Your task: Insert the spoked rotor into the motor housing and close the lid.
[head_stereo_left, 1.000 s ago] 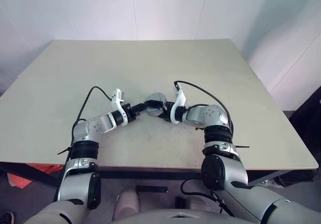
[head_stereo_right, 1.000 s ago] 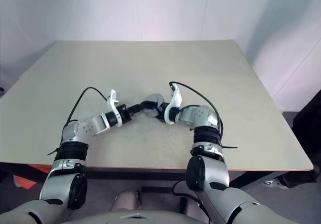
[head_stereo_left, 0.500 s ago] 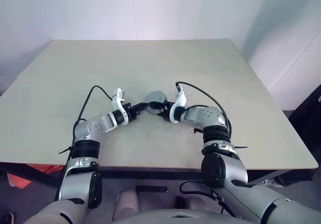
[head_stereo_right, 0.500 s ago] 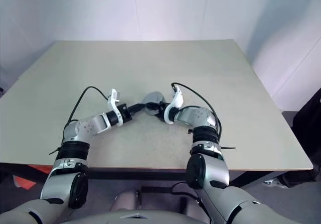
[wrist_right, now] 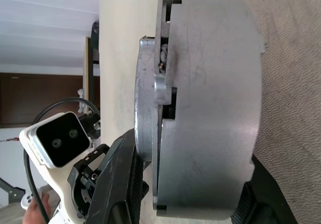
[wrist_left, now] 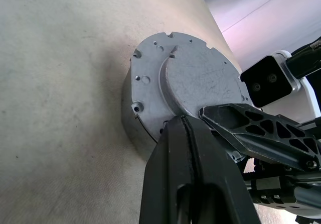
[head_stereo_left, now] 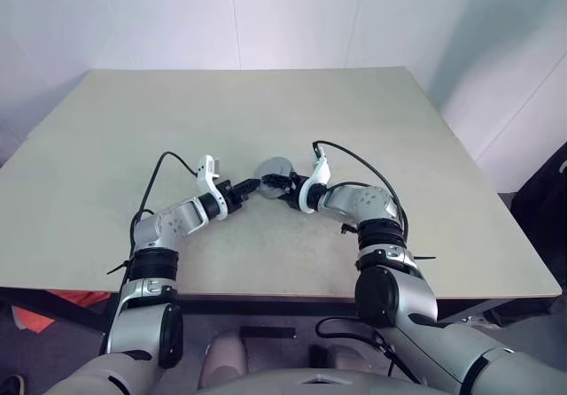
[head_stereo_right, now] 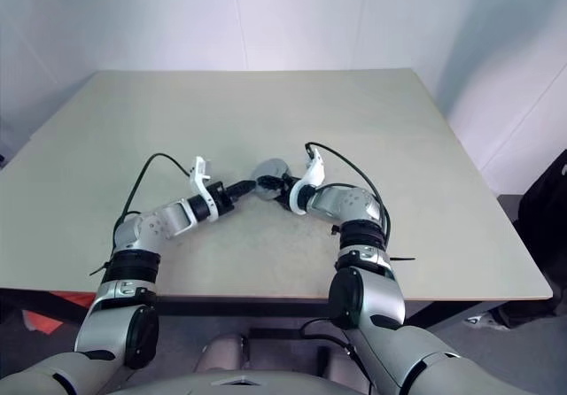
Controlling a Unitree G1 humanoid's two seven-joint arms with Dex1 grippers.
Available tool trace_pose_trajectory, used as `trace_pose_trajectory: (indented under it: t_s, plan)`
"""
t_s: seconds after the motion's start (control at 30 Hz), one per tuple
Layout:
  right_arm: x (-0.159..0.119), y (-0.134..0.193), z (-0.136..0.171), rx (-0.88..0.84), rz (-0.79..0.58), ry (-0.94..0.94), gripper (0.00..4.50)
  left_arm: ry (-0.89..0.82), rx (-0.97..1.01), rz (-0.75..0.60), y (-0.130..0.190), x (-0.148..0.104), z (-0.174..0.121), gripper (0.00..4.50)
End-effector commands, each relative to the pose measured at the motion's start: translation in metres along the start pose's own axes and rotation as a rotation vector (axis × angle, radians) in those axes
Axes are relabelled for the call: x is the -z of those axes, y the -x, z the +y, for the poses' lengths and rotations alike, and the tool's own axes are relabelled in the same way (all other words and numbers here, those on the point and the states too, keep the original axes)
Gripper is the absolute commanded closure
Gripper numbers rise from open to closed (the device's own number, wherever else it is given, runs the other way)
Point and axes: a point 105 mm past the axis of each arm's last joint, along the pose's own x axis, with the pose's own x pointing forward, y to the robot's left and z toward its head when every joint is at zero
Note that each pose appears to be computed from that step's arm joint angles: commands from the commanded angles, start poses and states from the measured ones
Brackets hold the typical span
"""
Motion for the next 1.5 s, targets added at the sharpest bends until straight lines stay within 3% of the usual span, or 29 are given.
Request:
trace_pose_trajectory:
  t_s: [0.03,0.33,0.47,0.6,0.83,0.93,0.97,1.07,1.5]
  plan:
    - [-0.013,-0.003,0.035,-0.110,-0.042,0.036,2.46,0.029,0.001,-0.044,0.001,-0.006,0.002,4.50]
    - [-0.027,0.014,0.076,-0.352,-0.049,-0.021,2.46,0.263,0.075,-0.417,0.027,-0.074,0.000,4.50]
    - [-0.031,0.019,0.085,-0.384,-0.053,-0.013,2.46,0.297,0.081,-0.473,0.040,-0.081,0.006,4.50]
    - [-0.031,0.019,0.084,-0.379,-0.043,-0.015,2.46,0.306,0.137,-0.471,0.045,-0.080,-0.004,3.66]
    - [-0.026,0.019,0.086,-0.384,-0.011,-0.004,2.46,0.354,0.251,-0.445,0.043,-0.076,-0.023,1.12]
    - [-0.025,0.019,0.087,-0.388,-0.003,0.004,2.46,0.378,0.272,-0.416,0.041,-0.072,-0.027,0.16]
    - [-0.024,0.020,0.089,-0.399,0.002,0.011,2.46,0.401,0.285,-0.390,0.039,-0.069,-0.028,0.04]
    - [-0.021,0.025,0.098,-0.441,0.016,0.029,2.46,0.451,0.303,-0.322,0.034,-0.061,-0.032,0.04]
    - [-0.012,0.032,0.110,-0.487,0.032,0.084,2.46,0.492,0.395,-0.298,0.019,-0.065,-0.049,0.04]
